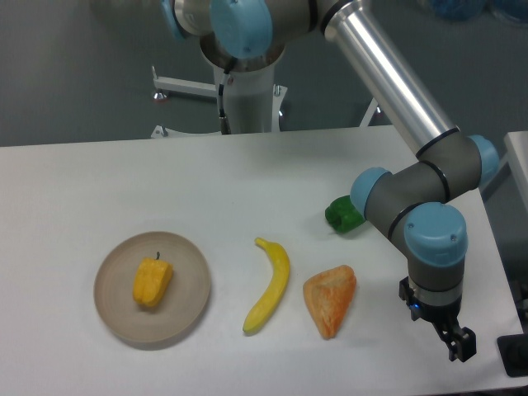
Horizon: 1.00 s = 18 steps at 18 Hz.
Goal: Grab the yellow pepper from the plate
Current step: 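Move the gripper across the table to above the yellow pepper on the plate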
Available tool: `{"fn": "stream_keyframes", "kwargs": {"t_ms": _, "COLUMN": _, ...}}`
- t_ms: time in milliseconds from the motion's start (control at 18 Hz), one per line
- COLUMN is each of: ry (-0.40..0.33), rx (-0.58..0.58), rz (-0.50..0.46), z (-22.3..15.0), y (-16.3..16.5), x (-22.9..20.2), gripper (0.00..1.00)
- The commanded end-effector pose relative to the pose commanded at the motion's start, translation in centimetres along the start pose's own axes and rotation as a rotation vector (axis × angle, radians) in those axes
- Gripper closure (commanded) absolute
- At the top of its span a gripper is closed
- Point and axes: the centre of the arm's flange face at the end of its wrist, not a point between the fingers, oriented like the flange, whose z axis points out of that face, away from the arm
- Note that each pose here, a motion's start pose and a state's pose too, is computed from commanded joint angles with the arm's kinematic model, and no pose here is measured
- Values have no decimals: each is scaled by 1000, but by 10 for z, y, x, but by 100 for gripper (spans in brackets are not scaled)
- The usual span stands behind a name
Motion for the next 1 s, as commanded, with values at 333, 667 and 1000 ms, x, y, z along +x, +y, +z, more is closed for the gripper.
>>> {"fn": "stream_keyframes", "kwargs": {"t_ms": 333, "ry": 0, "rx": 1, "rz": -7, "z": -26, "y": -11, "x": 10, "gripper": 0}}
{"fn": "stream_keyframes", "kwargs": {"t_ms": 667, "ry": 69, "rx": 27, "rz": -108, "z": -102, "y": -30, "x": 61, "gripper": 0}}
{"fn": "stream_keyframes", "kwargs": {"t_ms": 1000, "ry": 127, "rx": 48, "rz": -274, "z": -169, "y": -100, "x": 137, "gripper": 0}}
